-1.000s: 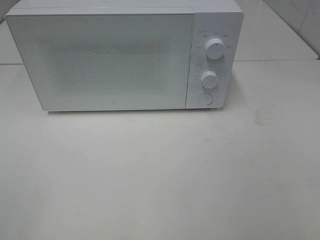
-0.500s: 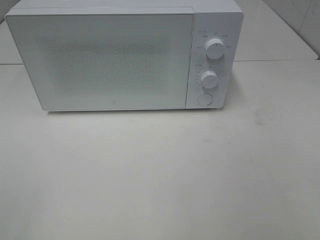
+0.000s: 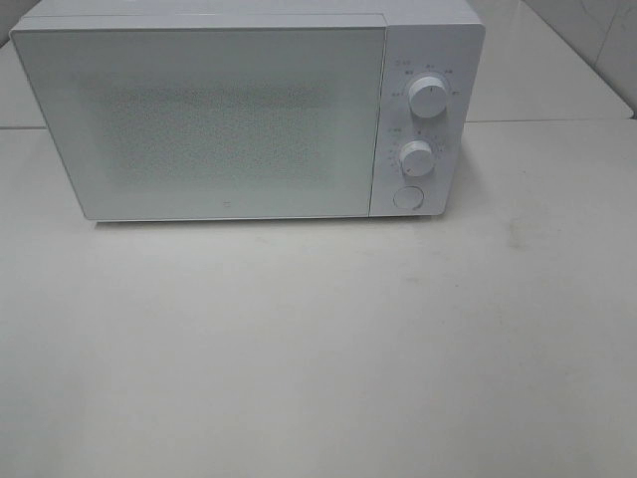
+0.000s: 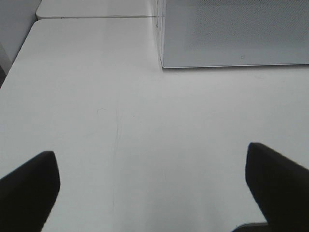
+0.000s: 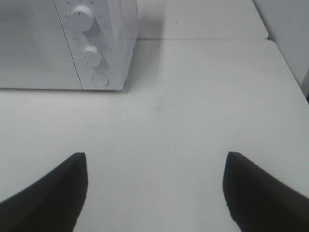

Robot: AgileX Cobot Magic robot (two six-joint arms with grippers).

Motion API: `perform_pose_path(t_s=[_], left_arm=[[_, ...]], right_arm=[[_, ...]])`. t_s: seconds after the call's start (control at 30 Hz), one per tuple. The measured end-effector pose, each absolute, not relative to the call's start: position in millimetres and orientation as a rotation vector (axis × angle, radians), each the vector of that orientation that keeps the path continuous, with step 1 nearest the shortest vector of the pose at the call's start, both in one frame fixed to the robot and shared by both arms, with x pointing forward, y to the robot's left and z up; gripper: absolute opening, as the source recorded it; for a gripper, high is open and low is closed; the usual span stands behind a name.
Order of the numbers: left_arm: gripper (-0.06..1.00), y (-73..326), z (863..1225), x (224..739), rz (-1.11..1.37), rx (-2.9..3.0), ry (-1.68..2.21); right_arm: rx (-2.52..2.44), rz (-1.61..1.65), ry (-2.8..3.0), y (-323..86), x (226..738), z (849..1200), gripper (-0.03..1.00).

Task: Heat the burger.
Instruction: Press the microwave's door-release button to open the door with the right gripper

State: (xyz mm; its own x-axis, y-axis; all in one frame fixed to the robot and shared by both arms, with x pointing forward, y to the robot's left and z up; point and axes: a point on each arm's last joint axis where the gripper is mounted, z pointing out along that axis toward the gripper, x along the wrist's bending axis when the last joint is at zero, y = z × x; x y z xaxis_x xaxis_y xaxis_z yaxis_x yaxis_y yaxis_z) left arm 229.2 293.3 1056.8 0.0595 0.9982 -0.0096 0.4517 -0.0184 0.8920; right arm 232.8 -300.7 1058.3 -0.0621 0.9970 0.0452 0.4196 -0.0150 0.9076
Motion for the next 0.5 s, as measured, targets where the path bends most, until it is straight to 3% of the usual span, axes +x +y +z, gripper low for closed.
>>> perform_pose_path(t_s=[0.5], left_arm=[[0.98, 293.3, 1056.8, 229.2, 0.907, 1.576, 1.494]], right_arm=[[1.44, 1.107, 1.51, -293.4, 299.8, 1083.8, 0.75]])
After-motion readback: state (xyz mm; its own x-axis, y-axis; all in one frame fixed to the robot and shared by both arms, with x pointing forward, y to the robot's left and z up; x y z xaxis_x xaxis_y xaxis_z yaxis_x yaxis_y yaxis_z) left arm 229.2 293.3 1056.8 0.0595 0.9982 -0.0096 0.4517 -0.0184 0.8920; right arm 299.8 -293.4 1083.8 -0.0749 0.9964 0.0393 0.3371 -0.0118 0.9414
